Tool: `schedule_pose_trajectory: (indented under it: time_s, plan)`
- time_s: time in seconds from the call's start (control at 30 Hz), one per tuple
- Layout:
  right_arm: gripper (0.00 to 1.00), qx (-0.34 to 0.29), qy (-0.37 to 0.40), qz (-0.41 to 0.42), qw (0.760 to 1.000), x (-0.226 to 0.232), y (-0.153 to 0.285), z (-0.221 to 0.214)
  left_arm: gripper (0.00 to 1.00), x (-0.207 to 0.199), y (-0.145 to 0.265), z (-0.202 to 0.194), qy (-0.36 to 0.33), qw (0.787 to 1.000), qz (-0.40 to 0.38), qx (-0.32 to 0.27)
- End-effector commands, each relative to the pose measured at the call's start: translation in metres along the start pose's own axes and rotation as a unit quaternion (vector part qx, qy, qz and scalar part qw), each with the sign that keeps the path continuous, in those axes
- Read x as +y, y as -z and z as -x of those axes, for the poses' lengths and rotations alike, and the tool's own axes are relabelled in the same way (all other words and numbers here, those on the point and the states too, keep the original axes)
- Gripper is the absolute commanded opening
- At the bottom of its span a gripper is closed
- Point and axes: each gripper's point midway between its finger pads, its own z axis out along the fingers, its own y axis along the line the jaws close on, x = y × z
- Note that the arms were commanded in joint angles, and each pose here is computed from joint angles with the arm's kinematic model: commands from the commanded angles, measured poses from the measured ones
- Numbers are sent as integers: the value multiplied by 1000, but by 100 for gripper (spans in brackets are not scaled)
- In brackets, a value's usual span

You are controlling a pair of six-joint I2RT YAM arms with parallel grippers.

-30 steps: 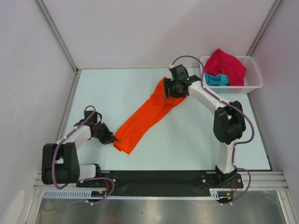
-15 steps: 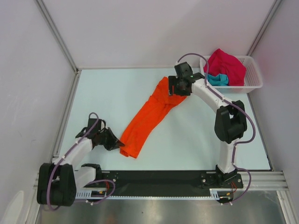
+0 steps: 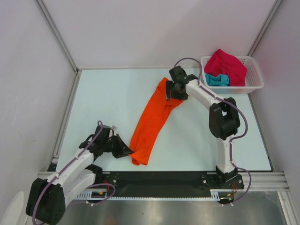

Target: Fold and stack the t-shirts

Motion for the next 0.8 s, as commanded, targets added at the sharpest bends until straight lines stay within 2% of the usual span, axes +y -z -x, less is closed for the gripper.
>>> schedule_pose_trajectory:
  time_s: [0.0,0.1,0.13,0.3,0.33,0.37,0.43,0.47,0.77]
  plan:
    - [75,-27,-7,8,1000,8,36,-4,0,-41,12,-8,0,999,-52,10]
    - [75,-15,-1,21,1000,20,45,-35,0,-52,18,-10,-11,998,-59,12]
    - [75,-29,-3,33,999,25,63,-35,0,-52,18,-10,-13,998,-57,12]
    - [75,10,1,109,994,61,89,-115,0,-52,15,-3,-19,999,-42,3]
    - [75,-1,-7,136,991,76,103,-122,0,-52,14,-2,-21,999,-39,4]
    - [75,29,-8,150,988,80,103,-149,0,-53,14,0,-23,999,-38,0]
    - [75,31,-26,175,984,91,116,-163,0,-53,13,2,-28,999,-34,-1]
    - [75,46,-17,177,983,96,117,-185,0,-53,13,4,-29,999,-32,-5]
    - [76,83,-23,212,974,138,127,-252,0,-55,8,6,-25,999,-39,-3]
